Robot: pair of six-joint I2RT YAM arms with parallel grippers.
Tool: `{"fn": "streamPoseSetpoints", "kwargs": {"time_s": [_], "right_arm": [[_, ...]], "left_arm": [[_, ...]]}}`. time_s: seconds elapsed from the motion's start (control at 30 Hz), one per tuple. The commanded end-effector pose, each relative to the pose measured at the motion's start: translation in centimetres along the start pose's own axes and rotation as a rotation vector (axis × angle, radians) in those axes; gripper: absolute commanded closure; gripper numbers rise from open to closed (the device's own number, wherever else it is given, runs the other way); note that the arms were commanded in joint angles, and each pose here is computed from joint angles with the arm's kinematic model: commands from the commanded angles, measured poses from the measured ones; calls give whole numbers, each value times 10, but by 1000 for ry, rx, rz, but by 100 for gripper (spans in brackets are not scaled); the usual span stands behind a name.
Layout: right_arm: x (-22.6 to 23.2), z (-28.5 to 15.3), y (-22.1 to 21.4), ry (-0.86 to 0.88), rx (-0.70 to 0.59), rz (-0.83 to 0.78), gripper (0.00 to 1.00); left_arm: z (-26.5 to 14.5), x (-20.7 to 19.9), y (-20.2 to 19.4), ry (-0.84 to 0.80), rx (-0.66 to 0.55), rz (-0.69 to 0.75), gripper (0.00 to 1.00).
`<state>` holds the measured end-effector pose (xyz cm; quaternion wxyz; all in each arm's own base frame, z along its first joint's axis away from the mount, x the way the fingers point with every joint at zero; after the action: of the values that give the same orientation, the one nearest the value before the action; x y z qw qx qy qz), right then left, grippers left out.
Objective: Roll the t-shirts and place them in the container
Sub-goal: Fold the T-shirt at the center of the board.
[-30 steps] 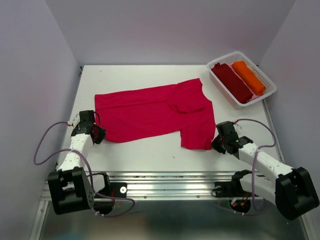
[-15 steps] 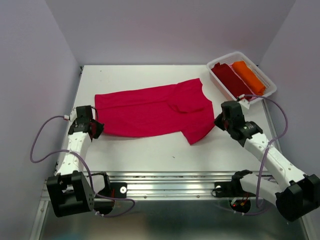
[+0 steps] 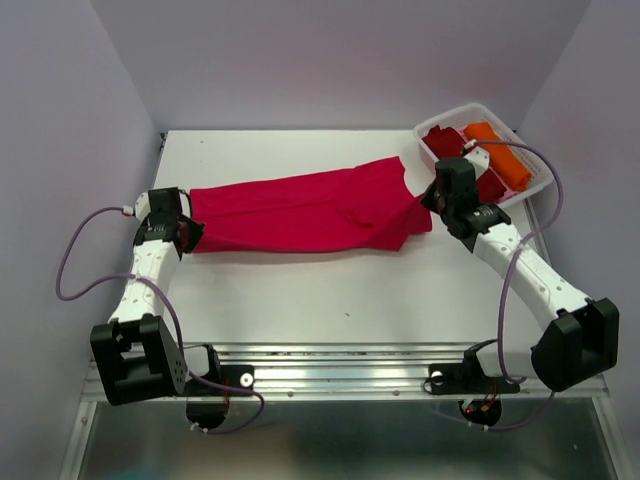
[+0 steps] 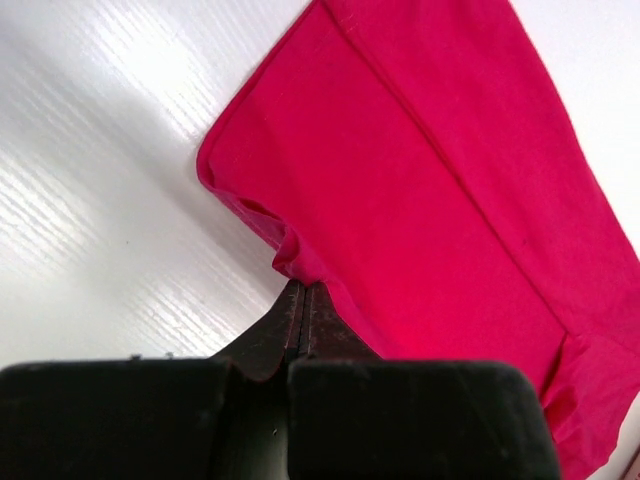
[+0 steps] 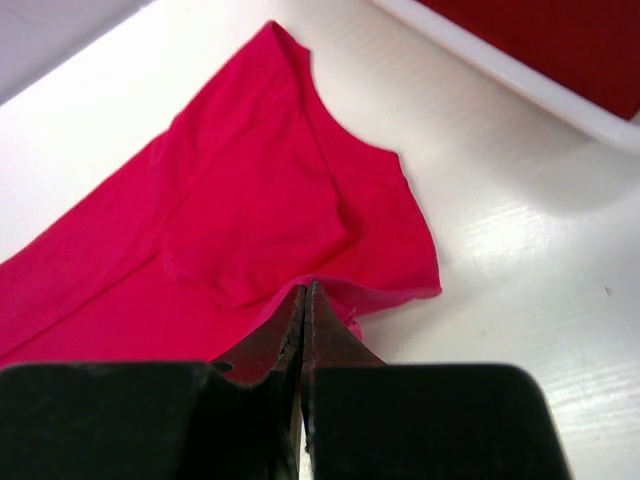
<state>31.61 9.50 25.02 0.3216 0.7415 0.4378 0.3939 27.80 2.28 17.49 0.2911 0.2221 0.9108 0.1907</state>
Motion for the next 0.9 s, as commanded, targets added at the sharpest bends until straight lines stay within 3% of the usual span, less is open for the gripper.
{"fn": "streamPoseSetpoints", "kwargs": {"time_s": [0.0, 0.4, 0.87], "right_arm": [[22, 11, 44, 60, -134, 6, 99], [53, 72, 53, 109, -98, -48, 99], [70, 110, 51, 125, -70, -70, 99]], "left_arm": [[-7, -22, 25, -53, -92, -21, 100], [15, -25, 33, -26, -123, -54, 100], [44, -13, 27, 49, -86, -45, 100]]}}
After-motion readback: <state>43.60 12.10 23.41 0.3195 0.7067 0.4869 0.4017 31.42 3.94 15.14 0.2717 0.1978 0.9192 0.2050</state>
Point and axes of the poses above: each gripper's point midway between its finger pads, its own z axis out along the fingers, its own x axis along the line the jaws close on, y = z × x, the point moved 7 cm from there along -z, back along the fingers, and after that the axes turned 3 degrees about -z, right-handed, at the moved point
